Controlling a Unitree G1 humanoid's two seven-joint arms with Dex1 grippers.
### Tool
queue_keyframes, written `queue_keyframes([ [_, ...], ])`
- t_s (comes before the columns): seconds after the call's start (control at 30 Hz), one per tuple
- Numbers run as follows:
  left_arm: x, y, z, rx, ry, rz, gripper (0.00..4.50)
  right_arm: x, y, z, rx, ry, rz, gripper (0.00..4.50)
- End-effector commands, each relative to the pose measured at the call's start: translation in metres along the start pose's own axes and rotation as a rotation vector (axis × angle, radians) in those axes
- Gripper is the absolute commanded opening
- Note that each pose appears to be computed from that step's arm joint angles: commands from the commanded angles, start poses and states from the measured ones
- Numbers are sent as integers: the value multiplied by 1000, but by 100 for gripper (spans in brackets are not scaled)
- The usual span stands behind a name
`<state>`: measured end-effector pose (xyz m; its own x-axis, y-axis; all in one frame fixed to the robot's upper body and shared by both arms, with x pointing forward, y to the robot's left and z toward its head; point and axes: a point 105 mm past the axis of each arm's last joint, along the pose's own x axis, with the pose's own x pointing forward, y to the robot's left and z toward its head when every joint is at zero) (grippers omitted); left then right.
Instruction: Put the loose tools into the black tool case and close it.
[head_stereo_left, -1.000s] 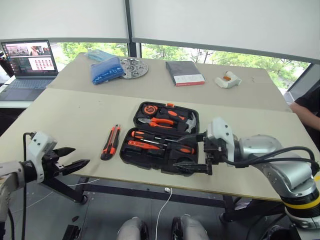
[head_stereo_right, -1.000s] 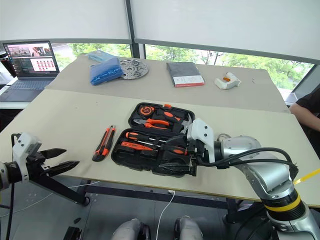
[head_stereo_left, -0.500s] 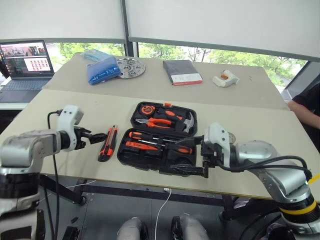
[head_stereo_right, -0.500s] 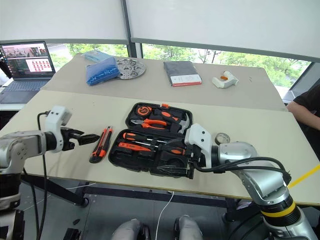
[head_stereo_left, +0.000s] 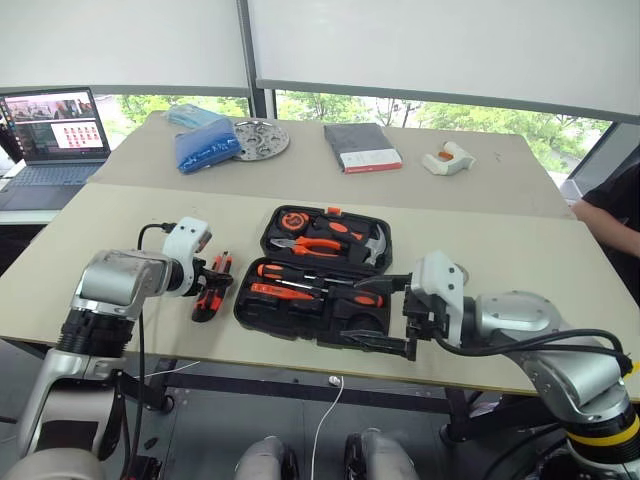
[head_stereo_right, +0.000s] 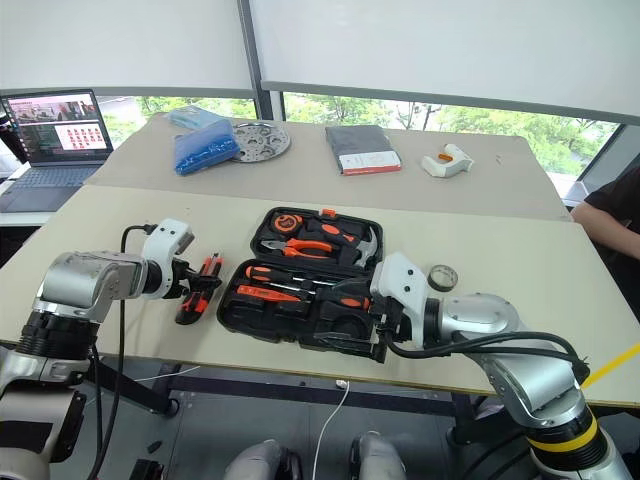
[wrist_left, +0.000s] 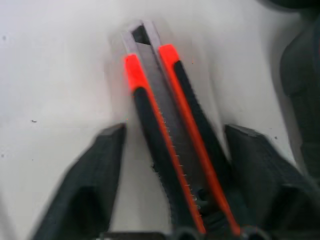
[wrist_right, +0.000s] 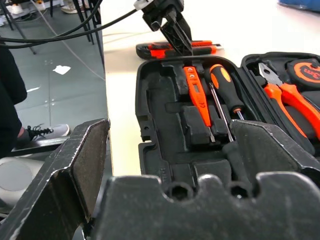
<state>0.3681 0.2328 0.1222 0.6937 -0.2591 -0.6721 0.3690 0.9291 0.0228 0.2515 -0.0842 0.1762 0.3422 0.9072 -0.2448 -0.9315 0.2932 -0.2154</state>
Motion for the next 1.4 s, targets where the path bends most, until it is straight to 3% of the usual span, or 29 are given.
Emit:
queue_keyframes([
  [0.03,-7,24,-1,9,-26,20,170,-8,4,11,-20,-18,9,450],
  [0.07,-14,26,9,53,-69,-7,147,-9,6,11,-11,-15,23,450],
  [0.2,-45,17,45,346,-181,-200,146,-14,14,10,-1,7,69,450],
  [0.3,-77,-21,71,623,-281,-495,146,-17,15,9,-8,23,67,450],
  [0.43,-82,-89,63,905,-176,-875,146,-18,18,5,-5,36,53,450],
  [0.53,-70,-111,51,1015,-104,-958,146,-17,21,5,-2,34,54,450],
  [0.77,-37,-127,33,1077,26,-1012,146,-17,24,4,4,34,21,450],
  [1.13,-20,-143,34,1028,7,-1073,146,-18,23,2,5,38,-22,450],
  [1.33,-11,-142,26,1021,60,-1056,146,-19,19,1,2,37,-37,450],
  [1.4,-8,-142,28,1004,51,-1049,246,-19,18,0,2,37,-38,450],
])
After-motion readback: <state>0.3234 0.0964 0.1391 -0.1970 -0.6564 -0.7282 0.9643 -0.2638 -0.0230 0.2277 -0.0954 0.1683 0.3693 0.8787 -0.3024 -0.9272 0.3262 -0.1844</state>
